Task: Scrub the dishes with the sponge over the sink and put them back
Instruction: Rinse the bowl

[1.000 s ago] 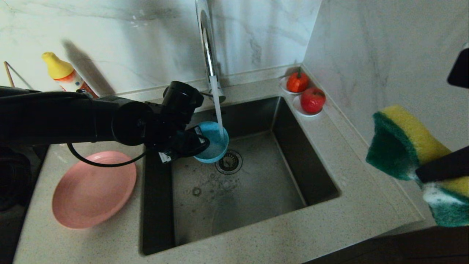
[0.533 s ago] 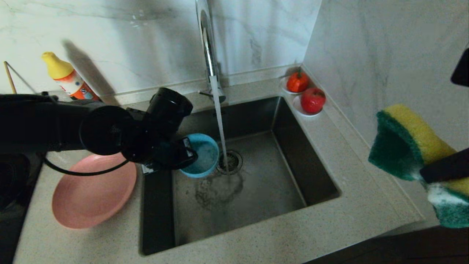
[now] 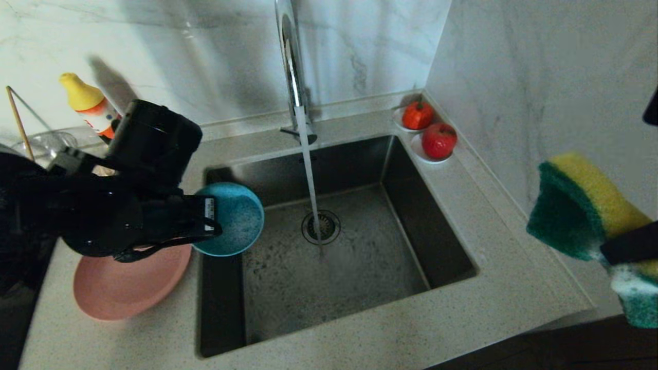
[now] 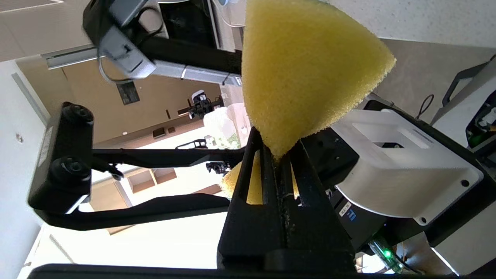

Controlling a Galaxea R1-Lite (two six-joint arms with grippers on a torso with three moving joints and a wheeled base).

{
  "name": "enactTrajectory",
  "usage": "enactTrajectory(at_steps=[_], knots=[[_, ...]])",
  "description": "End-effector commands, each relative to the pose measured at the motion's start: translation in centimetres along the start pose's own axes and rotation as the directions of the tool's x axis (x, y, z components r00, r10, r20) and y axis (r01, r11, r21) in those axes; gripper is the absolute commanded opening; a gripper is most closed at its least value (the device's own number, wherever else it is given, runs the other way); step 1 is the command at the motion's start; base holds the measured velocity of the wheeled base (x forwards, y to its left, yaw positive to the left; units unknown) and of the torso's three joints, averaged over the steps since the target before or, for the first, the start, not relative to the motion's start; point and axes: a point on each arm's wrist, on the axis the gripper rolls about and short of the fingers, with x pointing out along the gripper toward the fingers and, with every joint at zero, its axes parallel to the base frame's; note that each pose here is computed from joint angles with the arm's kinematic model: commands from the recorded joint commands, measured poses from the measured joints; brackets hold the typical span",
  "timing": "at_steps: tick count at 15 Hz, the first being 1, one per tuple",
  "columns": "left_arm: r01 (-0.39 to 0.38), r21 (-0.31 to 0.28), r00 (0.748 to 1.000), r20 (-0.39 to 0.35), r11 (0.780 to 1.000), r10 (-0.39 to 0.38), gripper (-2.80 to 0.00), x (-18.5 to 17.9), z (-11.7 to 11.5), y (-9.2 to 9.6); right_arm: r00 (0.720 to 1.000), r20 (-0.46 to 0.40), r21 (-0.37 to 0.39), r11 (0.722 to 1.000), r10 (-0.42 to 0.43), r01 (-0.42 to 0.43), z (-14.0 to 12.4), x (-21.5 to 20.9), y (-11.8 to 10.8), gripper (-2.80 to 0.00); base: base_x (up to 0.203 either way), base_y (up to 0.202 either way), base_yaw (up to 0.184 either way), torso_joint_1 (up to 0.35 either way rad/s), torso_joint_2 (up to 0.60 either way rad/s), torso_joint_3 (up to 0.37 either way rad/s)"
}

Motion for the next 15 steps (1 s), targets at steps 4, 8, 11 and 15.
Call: enactTrajectory(at_steps=[4,8,11,15], knots=[[-0.008,0.113,0.983,0.181,0.994,-0.012,-2.80,-3.2,0.0,1.3,1.000,-0.003,0.025,1.000,-0.014,0.014,-0.4,-0.1,-0.7,-2.80,0.000,0.000,0.000,0.000,0.00,0.000],[-0.044,0.134,0.912,0.411,0.990,-0.016,-2.80,-3.1,-0.5,1.4,1.000,0.001,0.021,1.000,-0.011,0.011,0.1,0.3,-0.8,-2.80,0.000,0.000,0.000,0.000,0.00,0.000],[-0.044,0.062,0.843,0.538,0.997,0.003,-2.80,-3.0,-0.2,1.2,1.000,-0.007,0.031,0.999,-0.017,0.017,0.2,0.6,-1.2,-2.80,0.000,0.000,0.000,0.000,0.00,0.000],[-0.018,-0.022,0.785,0.619,1.000,0.028,-2.80,-3.7,0.5,1.5,1.000,0.001,0.023,1.000,-0.011,0.011,0.6,0.8,-1.0,-2.80,0.000,0.000,0.000,0.000,0.00,0.000]])
